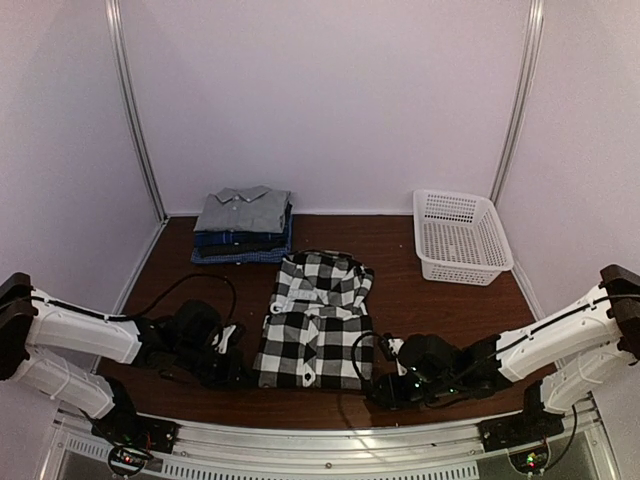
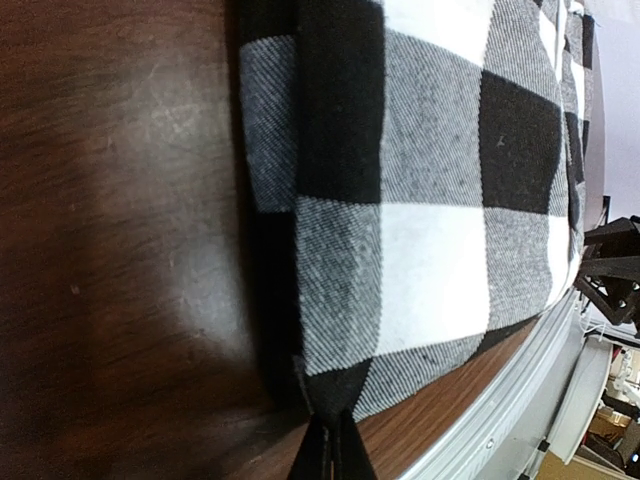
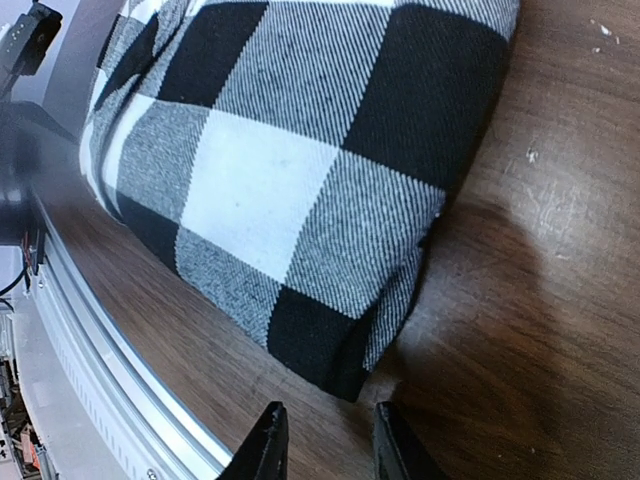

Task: Fold and stack the long sleeve shirts

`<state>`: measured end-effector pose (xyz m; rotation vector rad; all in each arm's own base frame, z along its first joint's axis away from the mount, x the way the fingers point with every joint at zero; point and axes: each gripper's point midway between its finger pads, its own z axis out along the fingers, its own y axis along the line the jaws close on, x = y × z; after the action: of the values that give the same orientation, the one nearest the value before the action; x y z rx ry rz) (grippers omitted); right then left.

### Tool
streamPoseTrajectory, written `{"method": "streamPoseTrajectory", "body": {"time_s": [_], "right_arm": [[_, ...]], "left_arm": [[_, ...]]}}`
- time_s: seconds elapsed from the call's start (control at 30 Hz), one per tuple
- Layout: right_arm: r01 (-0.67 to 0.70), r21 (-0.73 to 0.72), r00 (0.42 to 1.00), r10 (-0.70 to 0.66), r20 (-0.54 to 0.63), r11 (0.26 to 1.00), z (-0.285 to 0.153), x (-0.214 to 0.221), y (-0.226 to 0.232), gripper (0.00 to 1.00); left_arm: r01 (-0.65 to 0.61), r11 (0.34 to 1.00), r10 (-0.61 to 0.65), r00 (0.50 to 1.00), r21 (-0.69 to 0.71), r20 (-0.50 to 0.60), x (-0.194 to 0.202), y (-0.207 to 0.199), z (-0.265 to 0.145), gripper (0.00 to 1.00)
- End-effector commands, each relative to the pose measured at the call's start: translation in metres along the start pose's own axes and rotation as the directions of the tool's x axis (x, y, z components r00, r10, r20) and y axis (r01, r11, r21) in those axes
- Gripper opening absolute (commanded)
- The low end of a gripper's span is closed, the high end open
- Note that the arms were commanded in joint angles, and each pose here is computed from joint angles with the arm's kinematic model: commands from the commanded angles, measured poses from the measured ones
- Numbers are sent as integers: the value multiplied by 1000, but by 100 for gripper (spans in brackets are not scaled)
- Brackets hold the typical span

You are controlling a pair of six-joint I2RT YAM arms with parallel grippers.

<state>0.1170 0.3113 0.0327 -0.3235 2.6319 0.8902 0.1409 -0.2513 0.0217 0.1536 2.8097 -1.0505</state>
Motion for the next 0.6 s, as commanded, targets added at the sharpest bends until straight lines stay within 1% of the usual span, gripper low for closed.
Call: {"method": "streamPoseTrajectory", "body": {"time_s": [0.0,0.2,0.43,0.57], "right_arm": [[-44,29,999,44,18,999,6,4,-7,31],[-62,28,998,61,35,998,9,2,-8,30],[-45,53,998,43,41,998,12,-2,-7,28],[-17,84,999,14,37,996,13,-5,-6,24]], "left_arm": [[16,1000,-16,1000,-19,-19,10,5,2,0],[16,1000,-17,1000,-20,-23,12,5,2,0],[14,1000,-14,999,-24,-31,12,6,4,0],[7,1000,-7,999,-28,-33,12,5,3,0]]}}
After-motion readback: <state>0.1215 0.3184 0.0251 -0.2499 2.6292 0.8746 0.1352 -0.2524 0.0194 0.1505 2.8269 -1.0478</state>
